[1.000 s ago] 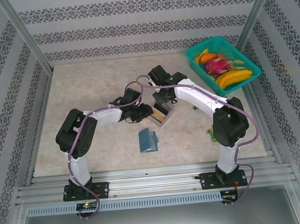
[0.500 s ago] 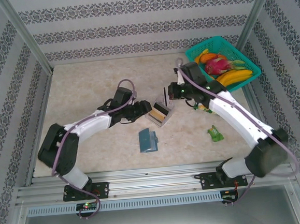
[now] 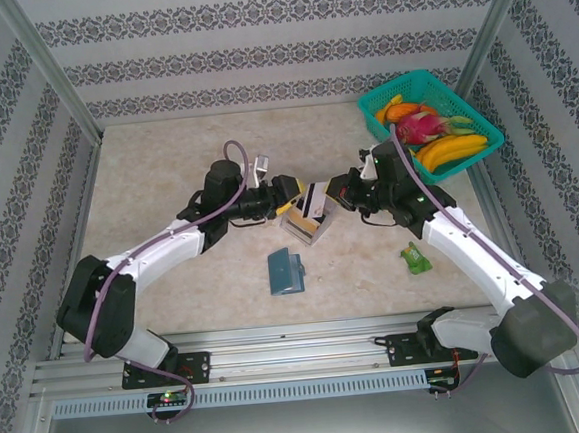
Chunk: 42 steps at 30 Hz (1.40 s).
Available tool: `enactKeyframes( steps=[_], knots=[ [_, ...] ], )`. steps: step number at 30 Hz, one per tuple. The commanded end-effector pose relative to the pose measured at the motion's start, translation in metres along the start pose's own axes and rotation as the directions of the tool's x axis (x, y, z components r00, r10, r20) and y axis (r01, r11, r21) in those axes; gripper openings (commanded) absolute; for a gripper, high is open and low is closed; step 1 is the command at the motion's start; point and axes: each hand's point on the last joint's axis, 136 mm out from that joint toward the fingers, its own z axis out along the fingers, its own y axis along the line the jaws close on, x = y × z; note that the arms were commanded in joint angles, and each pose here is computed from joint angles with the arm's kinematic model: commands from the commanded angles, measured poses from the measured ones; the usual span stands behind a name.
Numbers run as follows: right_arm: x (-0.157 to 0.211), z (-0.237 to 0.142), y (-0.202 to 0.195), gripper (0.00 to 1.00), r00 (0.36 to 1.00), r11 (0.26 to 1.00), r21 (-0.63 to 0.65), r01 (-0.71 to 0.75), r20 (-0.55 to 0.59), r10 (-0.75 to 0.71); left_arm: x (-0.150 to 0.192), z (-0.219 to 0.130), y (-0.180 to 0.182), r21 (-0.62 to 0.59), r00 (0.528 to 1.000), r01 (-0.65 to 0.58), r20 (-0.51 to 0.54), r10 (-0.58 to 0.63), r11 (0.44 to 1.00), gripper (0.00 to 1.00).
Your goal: Put the credit cards into the card holder
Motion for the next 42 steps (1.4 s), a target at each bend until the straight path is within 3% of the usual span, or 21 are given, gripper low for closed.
enactKeyframes(
  steps=[1,12,22,26,32,34,37,42],
  knots=[
    [0.004,0.01,0.008,0.0,0.991,0.989,-0.082,-0.123,-0.06,0.118,-0.012,0.0,-0.031,0.132,1.0,-0.001,-0.002,0.001,0.991,0.55],
    [-0.003,0.019,-0.006,0.0,0.968,0.962,-0.123,-0.246,-0.088,0.236,-0.013,0.0,-0.025,0.122,0.991,0.134,-0.012,-0.134,0.983,0.28],
    [-0.01,0.022,0.007,0.0,0.947,0.929,-0.202,-0.31,-0.15,0.283,-0.011,-0.002,-0.036,0.139,0.981,0.194,-0.048,-0.189,0.971,0.23],
    [-0.011,0.021,0.012,0.02,0.952,0.931,-0.216,-0.296,-0.152,0.267,-0.011,-0.003,-0.034,0.127,0.98,0.199,-0.043,-0.195,0.972,0.06],
    [-0.013,0.019,0.011,0.06,0.954,0.931,-0.218,-0.293,-0.135,0.269,-0.015,-0.006,-0.038,0.133,0.977,0.215,-0.022,-0.214,0.968,0.04],
    [-0.013,0.019,0.012,0.06,0.954,0.931,-0.22,-0.291,-0.136,0.266,-0.015,-0.006,-0.037,0.13,0.975,0.223,-0.019,-0.222,0.966,0.09],
    [-0.014,0.02,0.012,0.07,0.956,0.933,-0.219,-0.285,-0.131,0.261,-0.016,-0.006,-0.04,0.145,0.976,0.219,-0.021,-0.218,0.965,0.24],
    [-0.015,0.022,0.007,0.04,0.958,0.939,-0.204,-0.277,-0.133,0.254,-0.018,-0.008,-0.045,0.154,0.978,0.206,-0.009,-0.207,0.967,0.29]
  ],
)
